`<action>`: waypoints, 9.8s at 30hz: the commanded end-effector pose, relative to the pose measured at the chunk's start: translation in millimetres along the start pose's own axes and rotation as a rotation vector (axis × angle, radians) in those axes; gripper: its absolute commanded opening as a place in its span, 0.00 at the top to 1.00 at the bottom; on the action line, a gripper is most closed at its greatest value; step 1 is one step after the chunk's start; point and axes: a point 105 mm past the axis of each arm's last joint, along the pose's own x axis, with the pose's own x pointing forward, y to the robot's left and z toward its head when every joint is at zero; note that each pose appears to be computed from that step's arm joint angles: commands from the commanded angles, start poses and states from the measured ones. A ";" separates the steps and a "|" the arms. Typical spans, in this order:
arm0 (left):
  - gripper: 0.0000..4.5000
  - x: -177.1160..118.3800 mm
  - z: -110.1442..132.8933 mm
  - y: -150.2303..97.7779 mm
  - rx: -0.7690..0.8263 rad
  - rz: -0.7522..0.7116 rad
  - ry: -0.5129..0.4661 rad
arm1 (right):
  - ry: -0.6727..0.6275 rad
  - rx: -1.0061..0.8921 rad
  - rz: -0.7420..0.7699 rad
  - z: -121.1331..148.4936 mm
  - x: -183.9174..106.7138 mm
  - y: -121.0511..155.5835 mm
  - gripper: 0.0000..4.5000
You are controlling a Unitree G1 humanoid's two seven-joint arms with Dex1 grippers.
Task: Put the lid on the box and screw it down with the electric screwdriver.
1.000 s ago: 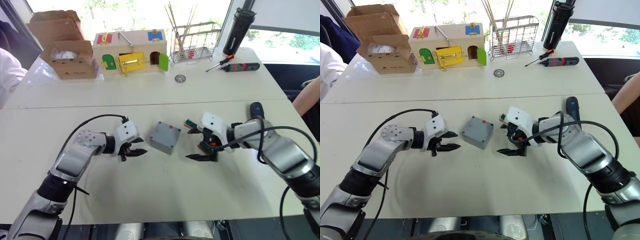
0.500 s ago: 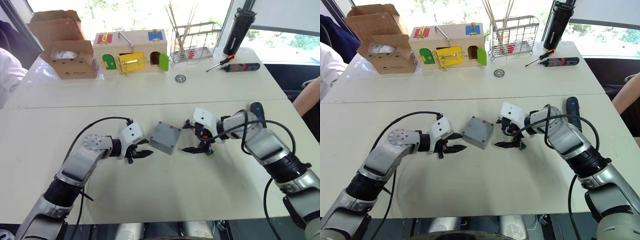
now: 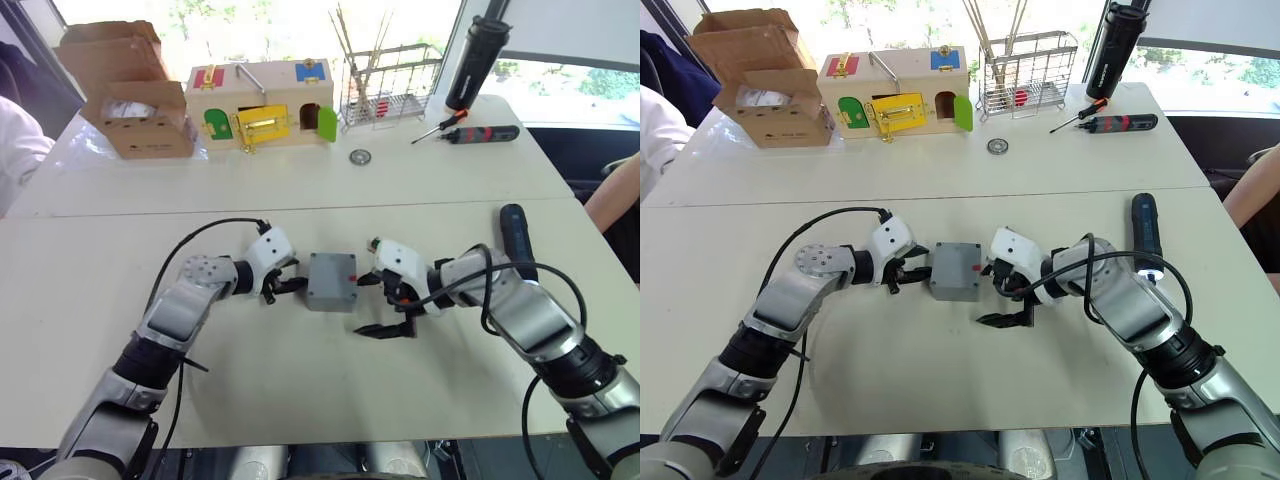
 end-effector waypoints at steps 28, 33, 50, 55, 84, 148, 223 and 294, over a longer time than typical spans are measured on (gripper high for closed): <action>0.48 -60.4 54.4 11.0 0.008 -0.171 -0.175 | -0.160 0.158 -0.245 28.3 -75.1 -6.4 0.01; 0.48 -70.6 82.3 -3.7 0.030 -0.308 -0.239 | -0.257 0.267 -0.428 19.3 -93.1 -39.8 0.01; 0.48 -64.3 64.0 -6.3 0.044 -0.299 -0.150 | -0.345 0.353 -0.551 -13.7 -29.0 -94.0 0.48; 0.48 -67.8 65.6 -9.5 0.034 -0.298 -0.156 | -0.345 0.349 -0.561 -13.8 -28.3 -98.8 0.48; 0.48 -61.7 67.2 -9.9 0.021 -0.278 -0.153 | -0.354 0.383 -0.608 -18.1 -27.5 -101.9 0.99; 0.48 -74.5 62.6 -17.9 0.062 -0.341 -0.119 | -0.389 0.339 -0.415 21.7 -18.4 -40.8 0.99; 0.48 -75.0 84.5 -55.6 0.116 -0.287 -0.248 | 0.758 1.163 -0.381 -191.5 -170.9 -68.9 0.60; 0.48 -40.8 42.3 -22.2 0.123 -0.367 -0.067 | -0.915 0.344 -0.616 84.9 -63.7 -44.5 0.60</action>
